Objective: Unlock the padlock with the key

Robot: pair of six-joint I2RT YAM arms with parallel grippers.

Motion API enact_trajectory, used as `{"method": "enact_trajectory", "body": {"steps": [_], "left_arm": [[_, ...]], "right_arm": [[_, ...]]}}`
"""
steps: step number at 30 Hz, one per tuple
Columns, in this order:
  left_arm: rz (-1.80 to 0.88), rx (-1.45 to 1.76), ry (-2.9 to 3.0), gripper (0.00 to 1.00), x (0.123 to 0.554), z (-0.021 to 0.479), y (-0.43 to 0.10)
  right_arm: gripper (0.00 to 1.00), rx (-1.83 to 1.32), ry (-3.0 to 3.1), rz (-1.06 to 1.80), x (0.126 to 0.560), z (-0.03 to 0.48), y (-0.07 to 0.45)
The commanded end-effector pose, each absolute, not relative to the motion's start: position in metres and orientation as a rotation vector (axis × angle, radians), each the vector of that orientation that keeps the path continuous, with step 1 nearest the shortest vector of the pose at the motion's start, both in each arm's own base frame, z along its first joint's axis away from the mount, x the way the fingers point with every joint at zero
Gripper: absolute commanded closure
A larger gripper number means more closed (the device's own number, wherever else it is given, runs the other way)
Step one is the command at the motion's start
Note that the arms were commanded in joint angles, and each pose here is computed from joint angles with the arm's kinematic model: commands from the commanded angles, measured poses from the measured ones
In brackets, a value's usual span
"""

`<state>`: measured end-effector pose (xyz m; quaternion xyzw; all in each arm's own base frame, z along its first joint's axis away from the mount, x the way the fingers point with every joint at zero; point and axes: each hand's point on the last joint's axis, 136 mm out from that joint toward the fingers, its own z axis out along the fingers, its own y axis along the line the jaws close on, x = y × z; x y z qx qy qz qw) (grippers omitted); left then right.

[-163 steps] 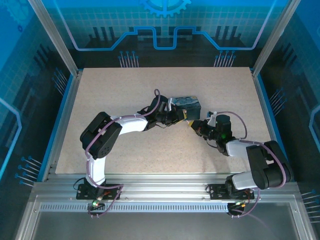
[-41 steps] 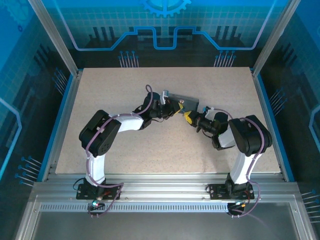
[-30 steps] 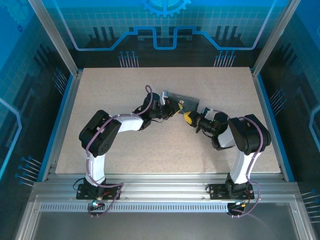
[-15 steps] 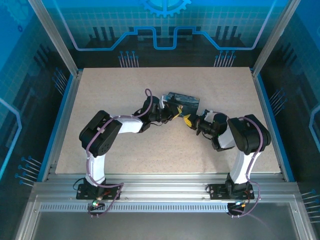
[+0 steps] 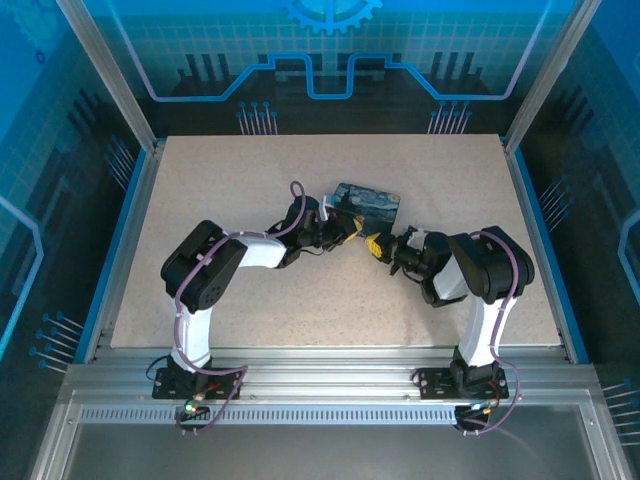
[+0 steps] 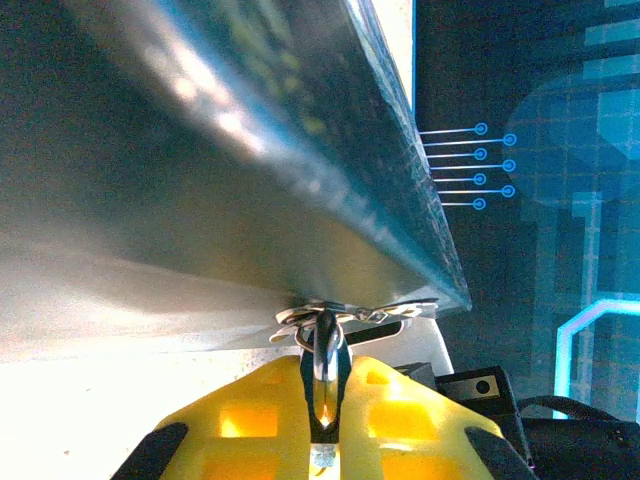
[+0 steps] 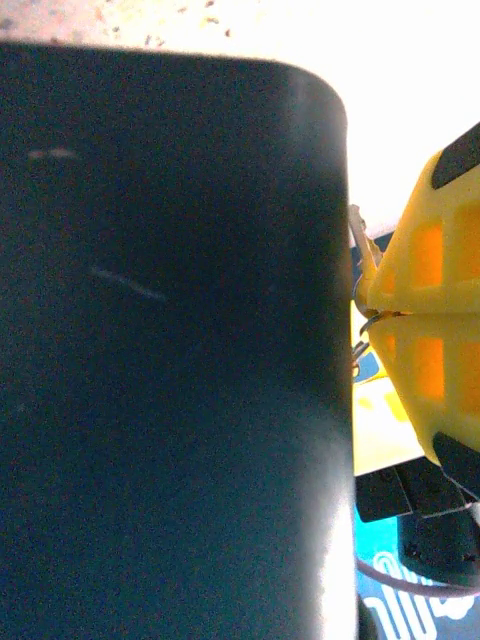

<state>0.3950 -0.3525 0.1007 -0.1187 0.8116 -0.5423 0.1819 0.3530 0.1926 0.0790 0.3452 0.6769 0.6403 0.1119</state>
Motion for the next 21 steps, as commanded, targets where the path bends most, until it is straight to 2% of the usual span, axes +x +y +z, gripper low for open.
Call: {"method": "enact_trajectory", "body": {"steps": [1, 6, 12, 21], "left_arm": [[-1.758, -0.107, 2.307, 1.00, 0.349, 0.122, -0.392], [-1.753, -0.104, 2.308, 1.00, 0.348, 0.122, -0.392], [-1.756, -0.101, 2.303, 1.00, 0.349, 0.123, -0.394], [-1.772, -0.088, 2.295, 1.00, 0.347, 0.126, -0.396]], "right_arm": [[1.00, 1.053, 1.934, 1.892, 0.358, 0.092, 0.201], [1.00, 1.125, 1.894, 1.871, 0.354, 0.090, 0.199], [1.00, 0.954, 2.024, 1.734, 0.353, 0.100, 0.208], [1.00, 0.951, 1.962, 1.831, 0.366, 0.108, 0.207]]}}
